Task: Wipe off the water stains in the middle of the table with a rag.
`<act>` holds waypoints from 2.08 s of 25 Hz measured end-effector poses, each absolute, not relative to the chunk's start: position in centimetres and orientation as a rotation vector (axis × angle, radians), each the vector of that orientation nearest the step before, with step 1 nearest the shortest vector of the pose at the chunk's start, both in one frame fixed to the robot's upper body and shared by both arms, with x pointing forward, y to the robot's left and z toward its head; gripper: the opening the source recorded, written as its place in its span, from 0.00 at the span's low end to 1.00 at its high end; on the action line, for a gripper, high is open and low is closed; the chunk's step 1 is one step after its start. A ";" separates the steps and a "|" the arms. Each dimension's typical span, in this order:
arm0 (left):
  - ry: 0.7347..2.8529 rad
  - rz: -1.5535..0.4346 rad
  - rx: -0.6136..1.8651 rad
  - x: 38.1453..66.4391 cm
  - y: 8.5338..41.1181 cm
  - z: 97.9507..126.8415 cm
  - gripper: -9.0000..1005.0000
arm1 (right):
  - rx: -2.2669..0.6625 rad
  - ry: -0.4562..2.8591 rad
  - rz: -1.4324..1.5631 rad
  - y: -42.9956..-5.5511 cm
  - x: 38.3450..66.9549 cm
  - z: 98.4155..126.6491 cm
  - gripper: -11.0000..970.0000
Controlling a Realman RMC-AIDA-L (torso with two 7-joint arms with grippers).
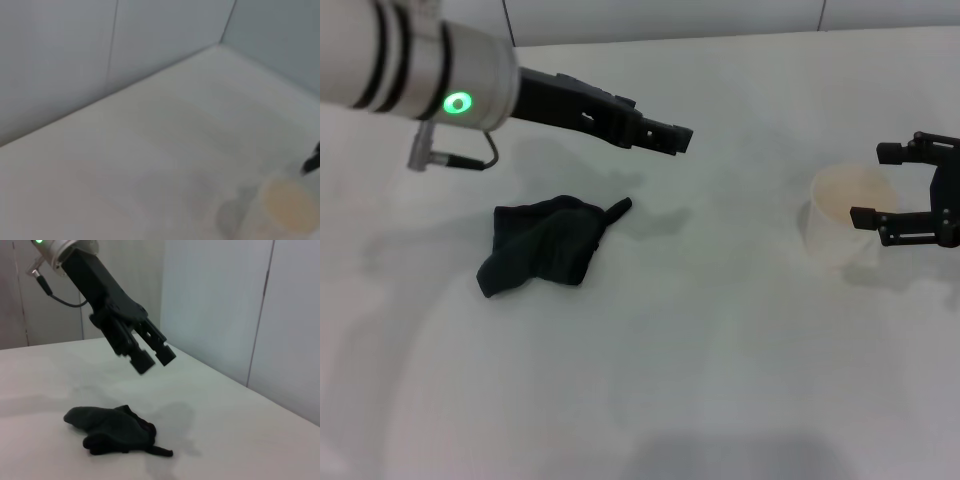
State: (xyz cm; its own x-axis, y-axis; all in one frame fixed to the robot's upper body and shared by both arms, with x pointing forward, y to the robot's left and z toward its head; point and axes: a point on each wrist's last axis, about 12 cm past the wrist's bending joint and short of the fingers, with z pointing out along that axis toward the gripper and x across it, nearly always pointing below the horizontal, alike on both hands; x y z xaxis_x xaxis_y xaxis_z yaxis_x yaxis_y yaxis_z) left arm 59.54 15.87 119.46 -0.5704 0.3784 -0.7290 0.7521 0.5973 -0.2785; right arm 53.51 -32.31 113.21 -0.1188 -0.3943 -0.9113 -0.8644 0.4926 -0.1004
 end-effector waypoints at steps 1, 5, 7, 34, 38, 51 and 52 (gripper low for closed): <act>2.180 -0.823 0.863 59.3 16.4 119.4 0.88 | -1.078 1.719 0.580 -32.3 53.5 113.3 0.90; 2.091 -0.969 0.742 58.1 19.3 118.7 0.88 | -1.077 1.719 0.583 -32.3 53.5 113.4 0.90; 2.064 -1.029 0.680 57.5 20.9 118.0 0.88 | -1.076 1.719 0.584 -32.3 53.5 113.4 0.90; 1.840 -0.837 0.839 53.5 26.8 107.4 0.88 | -1.149 1.710 0.613 -31.8 52.9 113.4 0.90; 1.864 -0.853 0.847 53.5 26.7 107.3 0.88 | -1.187 1.710 0.614 -31.6 52.8 113.4 0.90; 1.905 -0.906 0.872 53.2 26.8 107.5 0.88 | -1.203 1.699 0.595 -31.7 52.6 113.0 0.90; 1.904 -0.908 0.875 53.2 26.8 107.5 0.88 | -1.204 1.698 0.594 -31.7 52.6 113.0 0.90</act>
